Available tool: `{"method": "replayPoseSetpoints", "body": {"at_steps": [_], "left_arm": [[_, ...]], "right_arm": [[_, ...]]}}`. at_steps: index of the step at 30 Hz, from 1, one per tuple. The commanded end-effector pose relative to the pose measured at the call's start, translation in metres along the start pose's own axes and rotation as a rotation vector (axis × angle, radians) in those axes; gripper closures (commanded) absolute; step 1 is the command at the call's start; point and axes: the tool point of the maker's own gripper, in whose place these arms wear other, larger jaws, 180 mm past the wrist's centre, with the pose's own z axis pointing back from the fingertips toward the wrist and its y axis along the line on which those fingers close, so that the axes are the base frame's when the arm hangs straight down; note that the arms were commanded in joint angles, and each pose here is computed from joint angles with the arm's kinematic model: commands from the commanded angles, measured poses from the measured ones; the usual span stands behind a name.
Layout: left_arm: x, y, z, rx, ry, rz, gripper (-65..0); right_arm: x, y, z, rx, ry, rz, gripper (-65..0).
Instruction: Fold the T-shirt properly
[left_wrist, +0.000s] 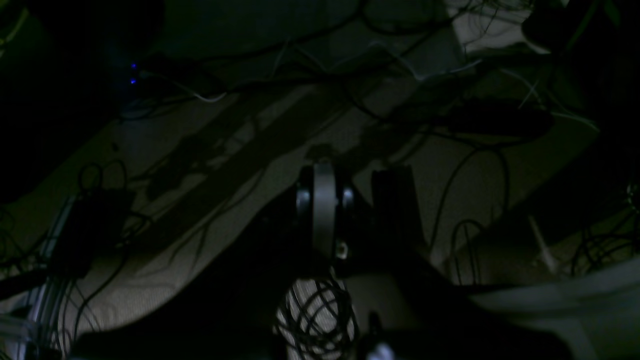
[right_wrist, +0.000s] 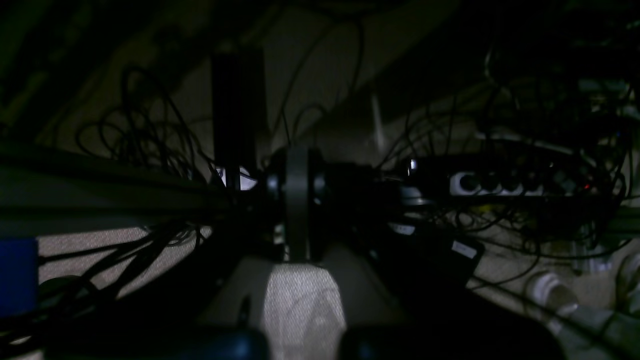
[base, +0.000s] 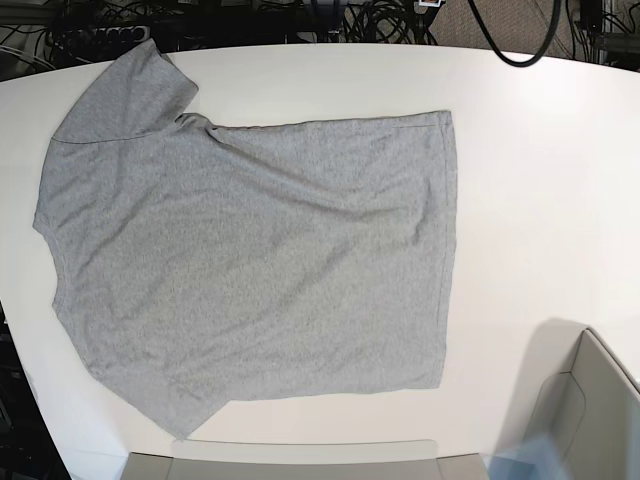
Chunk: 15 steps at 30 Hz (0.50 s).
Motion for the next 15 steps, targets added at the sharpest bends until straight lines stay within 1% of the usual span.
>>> {"method": "replayPoseSetpoints", "body": {"at_steps": [1, 4, 7, 11, 15], "left_arm": [[0.007, 0.001, 0.010, -0.001, -0.052, -0.013, -0.3], [0.008, 0.001, 0.014, 0.000, -0.062, -0.014, -0.3], [0.010, 0.003, 0.024, 0.002, -0.083, -0.018, -0.3], [0.028, 0.007, 0.034, 0.009, -0.164, -0.023, -0.3], [0.061, 0.013, 0.047, 0.020, -0.290, -0.031, -0.3]], "right_arm": [[0.000, -0.004, 0.006, -0.013, -0.014, -0.004, -0.5], [-0.004, -0.005, 0.013, -0.012, -0.010, -0.004, -0.5], [0.001, -0.005, 0.020, -0.003, -0.044, -0.004, -0.5], [0.018, 0.004, 0.034, 0.026, -0.133, -0.021, -0.5], [0.039, 0.013, 0.054, 0.053, -0.219, -0.042, -0.5]]}}
